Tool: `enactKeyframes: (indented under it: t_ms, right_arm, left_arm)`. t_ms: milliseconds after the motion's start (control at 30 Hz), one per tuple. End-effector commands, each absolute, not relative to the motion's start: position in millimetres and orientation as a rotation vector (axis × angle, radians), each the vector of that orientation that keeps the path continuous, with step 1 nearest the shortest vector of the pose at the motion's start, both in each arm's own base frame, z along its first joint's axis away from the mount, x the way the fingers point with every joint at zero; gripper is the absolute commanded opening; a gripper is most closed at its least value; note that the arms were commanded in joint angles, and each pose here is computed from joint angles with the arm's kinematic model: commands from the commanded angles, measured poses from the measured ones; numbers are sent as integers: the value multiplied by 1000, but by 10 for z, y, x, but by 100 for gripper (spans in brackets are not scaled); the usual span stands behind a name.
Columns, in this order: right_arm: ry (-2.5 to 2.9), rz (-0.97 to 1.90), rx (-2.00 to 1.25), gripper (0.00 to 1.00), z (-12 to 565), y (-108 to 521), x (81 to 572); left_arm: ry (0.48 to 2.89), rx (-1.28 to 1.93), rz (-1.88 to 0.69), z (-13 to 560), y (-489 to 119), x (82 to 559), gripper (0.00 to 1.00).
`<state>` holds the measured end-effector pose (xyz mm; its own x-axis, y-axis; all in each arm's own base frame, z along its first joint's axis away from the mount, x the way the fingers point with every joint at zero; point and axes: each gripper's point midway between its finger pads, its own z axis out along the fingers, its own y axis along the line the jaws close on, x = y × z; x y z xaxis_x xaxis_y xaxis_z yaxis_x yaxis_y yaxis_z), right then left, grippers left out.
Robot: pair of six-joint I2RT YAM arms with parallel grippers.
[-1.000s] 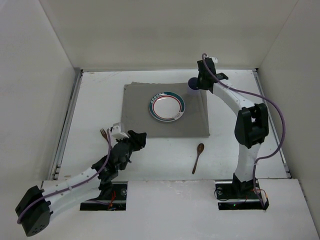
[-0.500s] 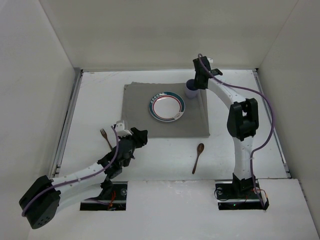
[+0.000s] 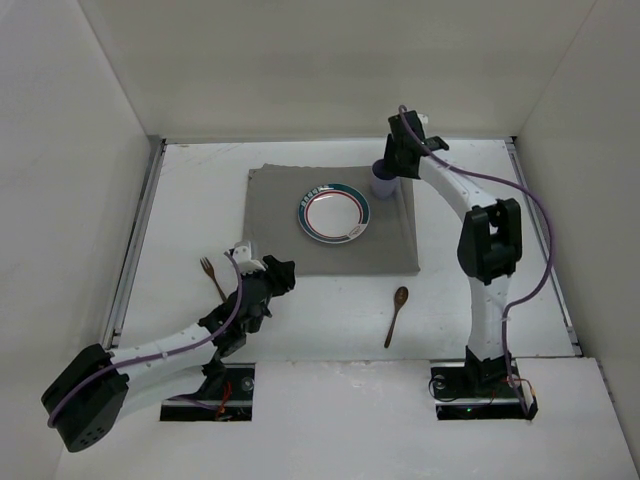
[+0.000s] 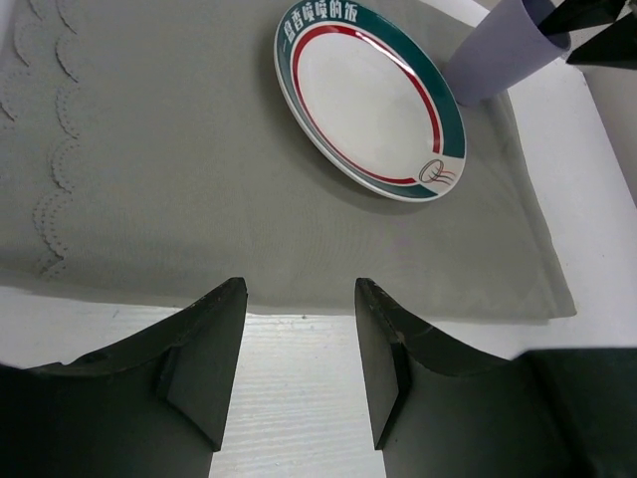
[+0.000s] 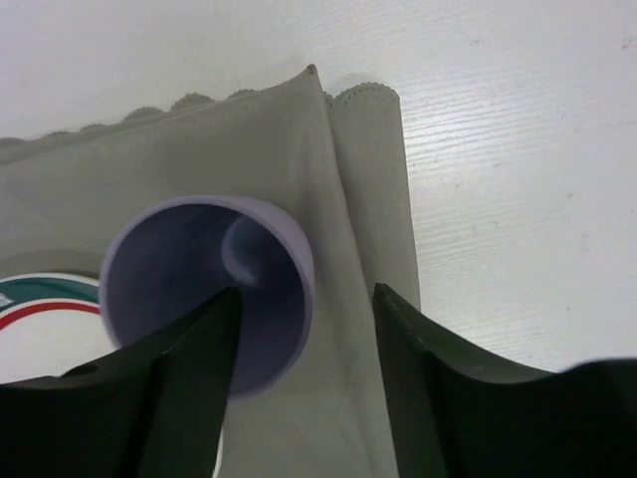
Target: Set the dinner table for one person
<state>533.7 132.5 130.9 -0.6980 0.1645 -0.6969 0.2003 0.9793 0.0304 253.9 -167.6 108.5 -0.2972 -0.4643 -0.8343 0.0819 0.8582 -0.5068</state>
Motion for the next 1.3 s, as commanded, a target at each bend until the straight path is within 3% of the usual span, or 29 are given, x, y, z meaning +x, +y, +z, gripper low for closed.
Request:
enactKeyframes:
  t_ms: [0,200,333,400,500,567,700,867,967,1267]
  right_arm:
    - [2203,28,273,63,2045,1314,5314]
    - [2072,110,310,74,2465,1322,4894]
    - [1990,190,327,76,2462,1394,4327]
    - [2011,222,319,63,2190,1518,3937]
    - [2128,210,313,34,1583,1680,3289]
    - [2199,143,329,29,1266,1647,2872]
    - [2371,64,321,32,903,1586,2181]
    - [2498,66,330,56,666,1601,1693]
    - [2528,131,341,56,568,1709,1627]
    - [2556,127,397,41,273,1869,1617]
  left_arm:
    - [1734,-317,-569,1237,-1663,2597,45]
    - [1724,-323,-565,1249,-1635,2595,46]
    - [1691,-332,-586,1348,-1605,2579,46]
    - [1681,-342,-580,1356,-1568,2577,46]
    - [1681,-342,-583,1363,-1570,2579,46]
    - [1684,-341,-568,1349,-1557,2588,46]
    - [1678,-355,-556,1345,-1505,2609,46]
    - [1688,-352,-552,1318,-1516,2619,47]
    - [1685,-347,-563,1333,-1536,2612,47]
    - [1691,-354,-556,1298,-1519,2619,47]
